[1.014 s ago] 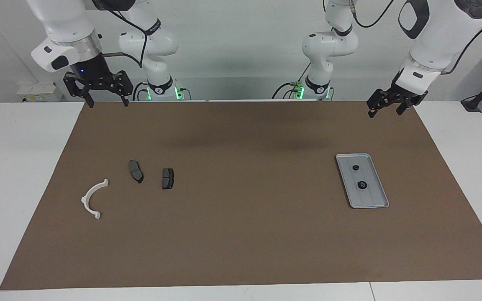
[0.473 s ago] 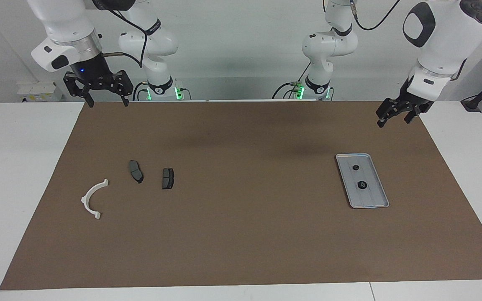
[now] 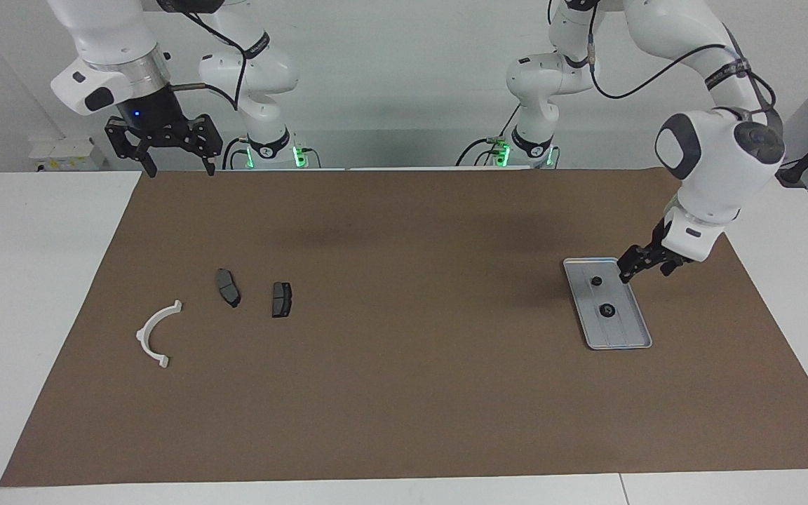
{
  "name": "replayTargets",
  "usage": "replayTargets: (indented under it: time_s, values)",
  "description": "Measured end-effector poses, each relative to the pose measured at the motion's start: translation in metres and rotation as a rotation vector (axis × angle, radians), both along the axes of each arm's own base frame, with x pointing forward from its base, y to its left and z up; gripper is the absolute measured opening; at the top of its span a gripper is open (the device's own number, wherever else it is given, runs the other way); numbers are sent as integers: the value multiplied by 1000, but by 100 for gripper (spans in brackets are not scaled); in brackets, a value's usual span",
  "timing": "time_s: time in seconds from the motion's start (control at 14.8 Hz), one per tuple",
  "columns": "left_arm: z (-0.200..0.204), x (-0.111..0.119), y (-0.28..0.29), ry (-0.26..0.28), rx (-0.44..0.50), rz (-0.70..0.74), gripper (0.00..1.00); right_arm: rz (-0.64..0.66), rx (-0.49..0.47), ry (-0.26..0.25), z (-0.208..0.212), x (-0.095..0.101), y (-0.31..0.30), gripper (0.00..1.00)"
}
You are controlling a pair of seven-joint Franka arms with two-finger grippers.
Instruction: Place bearing gear from tray to pile
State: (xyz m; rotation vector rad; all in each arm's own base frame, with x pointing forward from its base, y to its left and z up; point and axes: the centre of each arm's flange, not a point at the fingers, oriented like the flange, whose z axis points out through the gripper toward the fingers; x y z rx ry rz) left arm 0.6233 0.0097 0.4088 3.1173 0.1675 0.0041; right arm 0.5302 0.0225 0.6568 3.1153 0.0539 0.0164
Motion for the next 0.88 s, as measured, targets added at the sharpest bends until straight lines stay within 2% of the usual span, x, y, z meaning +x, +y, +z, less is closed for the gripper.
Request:
replayTargets:
  time_s: [0.27,0.54,0.61,0.74,0.88]
  values:
    - [-78,5,2,42,-6,4,100,0,0,0,0,0,0,100]
    - [-106,-7,1,37,-6,5,100,0,0,-1,1,0,0,100]
    - [-108,-8,1,39,-6,5,92,0,0,-2,1,0,0,100]
    - [-109,-9,0,42,-7,4,90,0,0,-2,1,0,0,100]
    - [-111,-10,-1,48,-7,4,70,3,0,-3,1,0,2,100]
